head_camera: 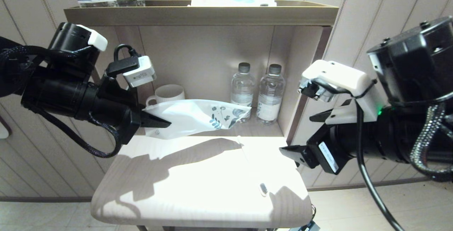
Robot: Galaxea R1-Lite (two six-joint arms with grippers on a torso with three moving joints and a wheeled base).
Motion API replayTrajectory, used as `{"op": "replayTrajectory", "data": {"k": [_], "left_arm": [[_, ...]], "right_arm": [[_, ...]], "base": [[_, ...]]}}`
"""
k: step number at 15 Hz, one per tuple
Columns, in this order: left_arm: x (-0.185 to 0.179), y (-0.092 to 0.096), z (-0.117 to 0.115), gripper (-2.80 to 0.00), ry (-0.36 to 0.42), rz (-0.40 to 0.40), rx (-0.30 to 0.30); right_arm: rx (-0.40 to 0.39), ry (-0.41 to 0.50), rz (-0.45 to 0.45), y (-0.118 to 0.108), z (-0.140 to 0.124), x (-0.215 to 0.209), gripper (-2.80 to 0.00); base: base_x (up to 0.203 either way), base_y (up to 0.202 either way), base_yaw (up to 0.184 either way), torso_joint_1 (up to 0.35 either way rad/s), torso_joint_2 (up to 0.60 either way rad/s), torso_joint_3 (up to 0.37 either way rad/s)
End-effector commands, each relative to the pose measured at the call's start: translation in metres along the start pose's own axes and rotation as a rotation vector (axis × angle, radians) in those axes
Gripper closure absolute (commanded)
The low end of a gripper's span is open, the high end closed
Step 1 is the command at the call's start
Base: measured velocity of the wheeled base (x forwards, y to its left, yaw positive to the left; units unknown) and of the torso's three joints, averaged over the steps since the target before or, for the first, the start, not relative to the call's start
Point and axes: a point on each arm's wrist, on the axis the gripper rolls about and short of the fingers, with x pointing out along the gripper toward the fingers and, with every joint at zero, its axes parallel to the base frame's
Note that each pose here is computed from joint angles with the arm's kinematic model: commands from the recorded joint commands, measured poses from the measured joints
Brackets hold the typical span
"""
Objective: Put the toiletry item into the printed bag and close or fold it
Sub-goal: Pick up a toothbrush
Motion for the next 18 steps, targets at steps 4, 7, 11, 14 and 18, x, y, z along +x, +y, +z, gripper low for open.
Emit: {"op": "replayTrajectory", "data": {"k": [4, 7, 11, 14, 18], "left_arm": [[-0.005, -0.014, -0.013, 0.00, -0.010, 0.112, 0.024], [-0.003, -0.015, -0.016, 0.00, -0.005, 0.105, 0.006], [-0.002, -0.018, -0.021, 0.00, 0.003, 0.088, -0.007], [-0.001, -0.018, -0.021, 0.00, 0.000, 0.084, -0.007], [0.001, -0.017, -0.021, 0.00, -0.004, 0.073, -0.009]], "right_arm": [[0.013, 0.139, 0.038, 0.027, -0.006, 0.046, -2.80], [-0.004, 0.236, 0.060, 0.049, -0.011, 0.090, -2.80], [0.004, 0.310, 0.052, 0.061, -0.015, 0.137, -2.80], [0.062, 0.297, 0.015, 0.051, -0.005, 0.161, -2.80], [0.159, 0.299, -0.021, 0.042, -0.001, 0.183, -2.80]], "base": [[0.000, 0.000, 0.000, 0.000, 0.00, 0.000], [0.000, 0.000, 0.000, 0.000, 0.00, 0.000], [0.000, 0.000, 0.000, 0.000, 0.00, 0.000], [0.000, 0.000, 0.000, 0.000, 0.00, 0.000], [0.000, 0.000, 0.000, 0.000, 0.00, 0.000]]}}
